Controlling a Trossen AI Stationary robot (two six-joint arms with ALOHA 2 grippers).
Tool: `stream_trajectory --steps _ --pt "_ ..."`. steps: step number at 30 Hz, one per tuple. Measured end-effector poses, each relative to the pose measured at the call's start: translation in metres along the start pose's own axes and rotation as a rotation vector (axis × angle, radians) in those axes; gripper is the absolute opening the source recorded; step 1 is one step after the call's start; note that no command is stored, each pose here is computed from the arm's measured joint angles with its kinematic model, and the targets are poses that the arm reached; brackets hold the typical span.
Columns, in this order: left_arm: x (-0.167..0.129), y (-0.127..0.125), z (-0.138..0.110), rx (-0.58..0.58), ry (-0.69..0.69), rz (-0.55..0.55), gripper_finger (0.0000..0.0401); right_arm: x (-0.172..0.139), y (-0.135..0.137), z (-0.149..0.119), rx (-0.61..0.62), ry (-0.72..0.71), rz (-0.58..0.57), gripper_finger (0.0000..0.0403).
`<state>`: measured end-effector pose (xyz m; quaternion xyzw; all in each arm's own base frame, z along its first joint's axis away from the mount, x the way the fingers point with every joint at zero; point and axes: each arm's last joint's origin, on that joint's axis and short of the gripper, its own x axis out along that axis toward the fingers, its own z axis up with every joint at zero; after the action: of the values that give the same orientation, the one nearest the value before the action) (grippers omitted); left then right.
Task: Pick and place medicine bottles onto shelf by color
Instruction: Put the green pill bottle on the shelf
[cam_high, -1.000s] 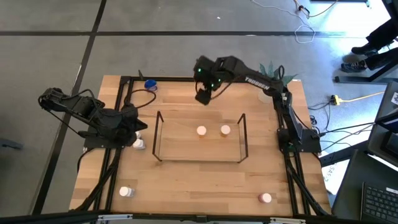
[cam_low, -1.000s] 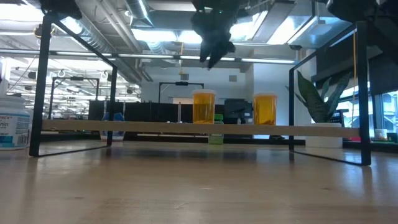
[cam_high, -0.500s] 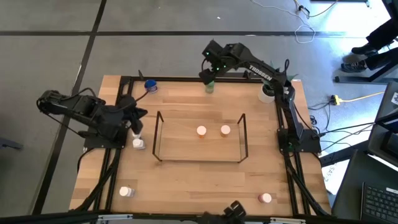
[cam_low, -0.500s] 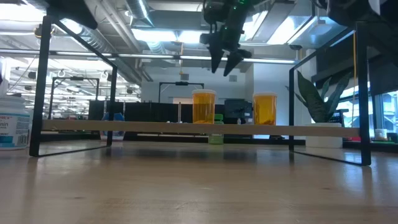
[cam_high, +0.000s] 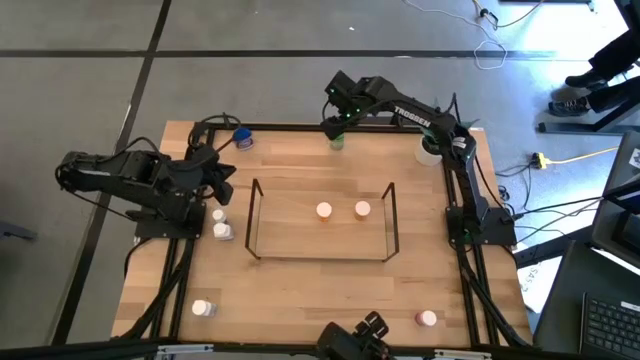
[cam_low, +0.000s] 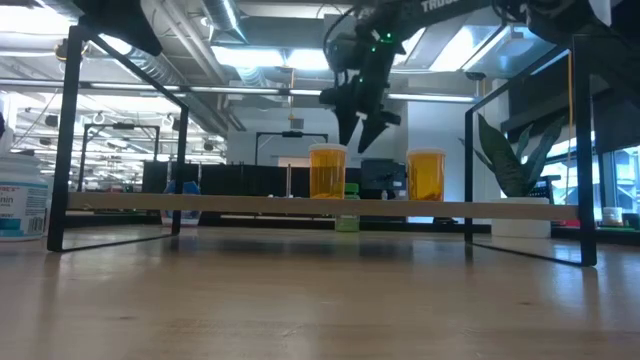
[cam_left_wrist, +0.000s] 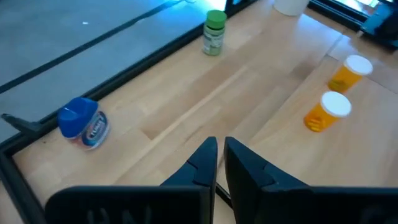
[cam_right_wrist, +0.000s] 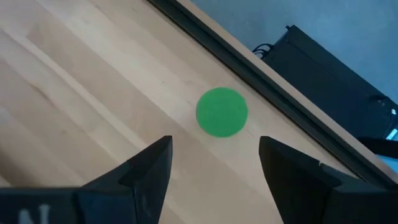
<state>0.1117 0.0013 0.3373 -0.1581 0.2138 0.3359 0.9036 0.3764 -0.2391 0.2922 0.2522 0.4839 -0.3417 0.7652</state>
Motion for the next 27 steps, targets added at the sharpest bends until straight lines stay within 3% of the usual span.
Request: stream_trajectory --steps 9,14,23,27 --pt "0.000 0.000 0.000 0.078 -0.009 0.015 0.0025 0.024 0.000 -0.010 0.001 0.044 0.033 0.0241" --pt "0.000 0.003 0.002 0.098 -0.073 0.109 0.0025 0.025 0.001 -0.010 0.109 0.057 0.058 0.0241" --pt "0.001 0.006 0.004 0.382 -0.064 0.166 0.0025 0.025 0.002 -0.009 0.158 0.047 0.060 0.0241" --pt "0.001 0.006 0.004 0.442 -0.059 0.165 0.0025 0.025 0.005 -0.010 0.148 0.048 0.062 0.0241"
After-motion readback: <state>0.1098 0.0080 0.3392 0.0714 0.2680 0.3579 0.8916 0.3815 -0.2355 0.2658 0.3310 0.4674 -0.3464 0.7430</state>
